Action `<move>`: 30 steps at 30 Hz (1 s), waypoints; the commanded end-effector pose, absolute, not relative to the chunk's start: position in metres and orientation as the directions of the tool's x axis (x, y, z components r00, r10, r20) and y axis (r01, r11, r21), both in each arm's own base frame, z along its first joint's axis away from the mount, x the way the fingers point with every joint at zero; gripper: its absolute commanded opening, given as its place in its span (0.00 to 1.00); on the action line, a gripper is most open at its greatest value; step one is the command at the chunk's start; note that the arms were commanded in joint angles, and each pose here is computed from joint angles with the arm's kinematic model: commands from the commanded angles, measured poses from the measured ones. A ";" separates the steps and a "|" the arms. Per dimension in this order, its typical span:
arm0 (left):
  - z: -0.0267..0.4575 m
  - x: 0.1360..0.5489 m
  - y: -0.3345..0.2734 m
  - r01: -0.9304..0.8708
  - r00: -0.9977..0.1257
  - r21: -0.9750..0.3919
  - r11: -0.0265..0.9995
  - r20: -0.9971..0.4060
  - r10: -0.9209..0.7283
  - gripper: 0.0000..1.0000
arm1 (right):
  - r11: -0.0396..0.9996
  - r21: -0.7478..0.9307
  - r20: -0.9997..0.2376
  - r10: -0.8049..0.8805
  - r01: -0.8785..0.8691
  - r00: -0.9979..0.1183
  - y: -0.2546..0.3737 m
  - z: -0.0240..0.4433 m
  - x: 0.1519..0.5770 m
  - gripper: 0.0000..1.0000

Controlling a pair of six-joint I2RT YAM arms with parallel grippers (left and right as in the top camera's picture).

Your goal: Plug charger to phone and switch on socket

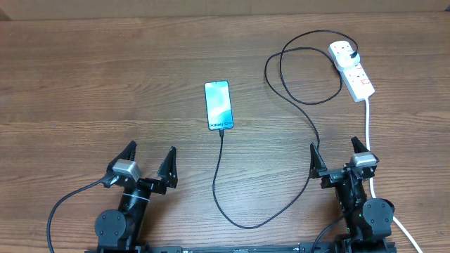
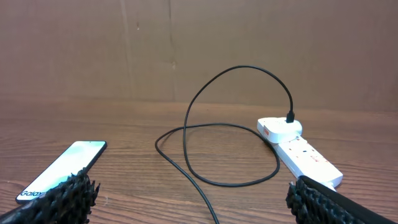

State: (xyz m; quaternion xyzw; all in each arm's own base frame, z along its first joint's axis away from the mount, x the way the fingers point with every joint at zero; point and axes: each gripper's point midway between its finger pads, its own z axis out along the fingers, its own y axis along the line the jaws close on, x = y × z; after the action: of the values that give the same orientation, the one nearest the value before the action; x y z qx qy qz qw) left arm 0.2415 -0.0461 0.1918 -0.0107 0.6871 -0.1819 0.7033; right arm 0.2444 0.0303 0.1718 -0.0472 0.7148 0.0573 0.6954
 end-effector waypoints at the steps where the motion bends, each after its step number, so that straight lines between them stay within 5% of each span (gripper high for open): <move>1: 0.192 0.243 -0.038 0.199 0.018 -0.247 0.948 -0.967 -0.255 1.00 | 0.991 0.018 -1.000 0.015 -0.134 -0.023 0.028 0.170 0.245 1.00; 13: 0.191 0.245 -0.020 0.108 0.038 -0.251 0.962 -0.966 -0.257 1.00 | 0.991 0.018 -1.000 0.015 -0.134 -0.023 0.028 0.171 0.245 1.00; 22: 0.156 0.245 -0.019 0.068 -0.096 -0.257 0.964 -0.963 -0.250 1.00 | 0.991 0.018 -1.000 0.015 -0.134 -0.023 0.028 0.170 0.245 1.00; 30: 0.157 0.245 -0.018 0.065 -0.092 -0.252 0.966 -0.965 -0.246 0.99 | 0.991 0.018 -1.000 0.015 -0.134 -0.023 0.028 0.170 0.245 1.00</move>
State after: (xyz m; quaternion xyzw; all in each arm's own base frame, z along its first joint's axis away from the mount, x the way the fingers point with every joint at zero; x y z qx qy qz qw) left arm 0.2453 -0.0221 0.1569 -0.0643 0.7318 -0.1310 0.6657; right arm 0.2444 0.0303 0.1715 -0.0472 0.7152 0.0576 0.6949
